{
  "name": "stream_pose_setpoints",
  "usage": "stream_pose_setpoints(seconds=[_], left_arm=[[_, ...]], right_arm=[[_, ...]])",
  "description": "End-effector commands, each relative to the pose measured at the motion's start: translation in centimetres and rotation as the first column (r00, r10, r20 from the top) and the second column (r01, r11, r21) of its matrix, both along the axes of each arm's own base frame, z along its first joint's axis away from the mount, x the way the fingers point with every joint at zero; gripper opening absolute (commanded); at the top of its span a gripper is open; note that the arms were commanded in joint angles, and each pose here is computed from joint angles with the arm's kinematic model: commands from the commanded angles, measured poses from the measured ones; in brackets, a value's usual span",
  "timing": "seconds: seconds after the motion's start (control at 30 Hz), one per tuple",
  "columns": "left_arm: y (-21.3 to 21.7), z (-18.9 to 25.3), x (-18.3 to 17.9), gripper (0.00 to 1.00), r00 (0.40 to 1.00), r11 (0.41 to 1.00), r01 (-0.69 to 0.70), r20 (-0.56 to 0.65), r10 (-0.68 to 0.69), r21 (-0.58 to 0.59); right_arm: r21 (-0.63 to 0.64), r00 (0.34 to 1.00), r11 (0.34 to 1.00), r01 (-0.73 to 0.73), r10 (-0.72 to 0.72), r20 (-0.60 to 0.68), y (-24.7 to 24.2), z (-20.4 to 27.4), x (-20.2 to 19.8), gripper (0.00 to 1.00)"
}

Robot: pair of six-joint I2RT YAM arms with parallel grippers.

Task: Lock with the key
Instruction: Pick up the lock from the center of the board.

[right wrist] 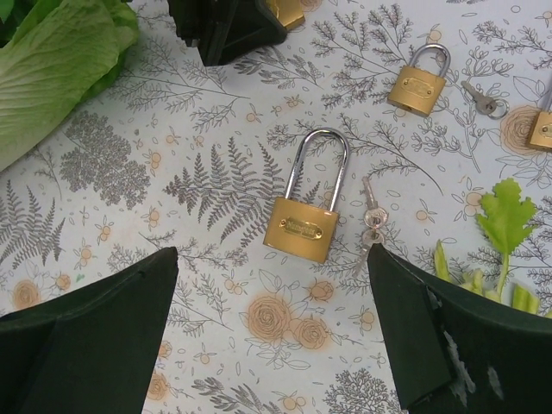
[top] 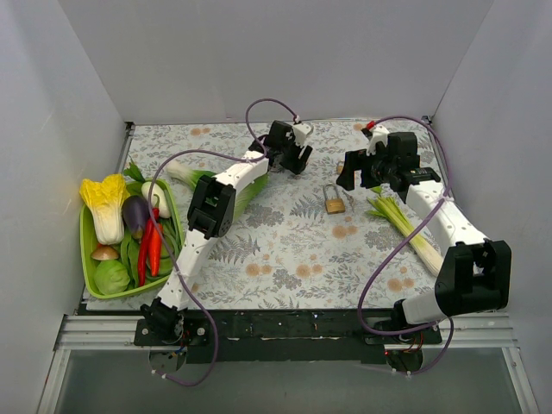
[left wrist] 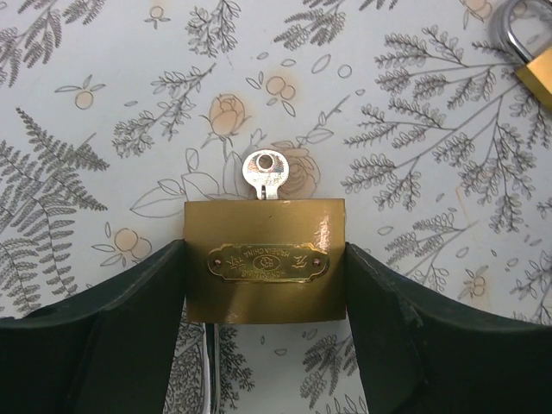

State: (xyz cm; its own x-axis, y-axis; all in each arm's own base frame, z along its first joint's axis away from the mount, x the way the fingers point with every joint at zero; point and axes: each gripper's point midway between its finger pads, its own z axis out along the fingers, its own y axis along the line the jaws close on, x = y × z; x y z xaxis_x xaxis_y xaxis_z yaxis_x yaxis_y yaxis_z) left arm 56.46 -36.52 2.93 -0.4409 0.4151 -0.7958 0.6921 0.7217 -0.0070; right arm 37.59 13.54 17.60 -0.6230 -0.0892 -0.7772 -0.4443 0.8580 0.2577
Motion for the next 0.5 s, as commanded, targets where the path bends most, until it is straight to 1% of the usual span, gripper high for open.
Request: stream_pose_setpoints(seconds=[0.0, 0.03, 0.07, 0.27, 0.3, 0.37, 0.43, 0.47], left_arm=[[0.1, -1.1, -5.1, 0.05, 0.986, 0.992, 0.116, -0.128, -0.109, 0.050], [-0.3, 0.1, -4.8, 0.01, 0.988, 0.991, 0.127, -0.090, -0.124, 0.028], [-0.6, 1.9, -4.6, 0.00, 0.988, 0.990, 0.143, -0.053, -0.142, 0.010], [-3.4, 9.2, -4.2, 0.00, 0.975, 0.967, 0.220, 0.066, -0.213, -0.128], [-4.0, 10.0, -4.7, 0.00, 0.970, 0.956, 0.242, 0.059, -0.236, -0.167], [-5.0, 11.4, -5.4, 0.00, 0.963, 0.942, 0.267, 0.080, -0.256, -0.201], [-5.9, 13.6, -6.5, 0.00, 0.950, 0.923, 0.310, 0.118, -0.290, -0.229], [-5.9, 12.9, -7.2, 0.00, 0.948, 0.922, 0.317, 0.107, -0.300, -0.223]], right_arm=[[0.025, 0.997, 0.999, -0.041, 0.039, 0.074, 0.5, 2.8, 0.7, 0.98], [0.028, 0.996, 0.999, -0.044, 0.042, 0.077, 0.6, 2.9, 0.6, 0.98], [0.029, 0.996, 0.999, -0.044, 0.042, 0.078, 0.6, 3.0, 0.7, 0.98], [0.029, 0.996, 0.999, -0.041, 0.039, 0.084, 0.4, 3.4, 0.5, 0.98], [0.029, 0.996, 0.999, -0.036, 0.033, 0.084, 0.2, 3.3, 0.5, 0.98], [0.013, 0.996, 0.999, -0.037, 0.035, 0.088, -0.4, 3.1, 0.7, 0.98], [0.042, 0.997, 0.998, -0.036, 0.033, 0.075, -0.7, 3.3, 0.8, 0.98], [0.052, 0.997, 0.999, -0.017, 0.013, 0.070, -1.7, 3.4, 1.1, 0.98]])
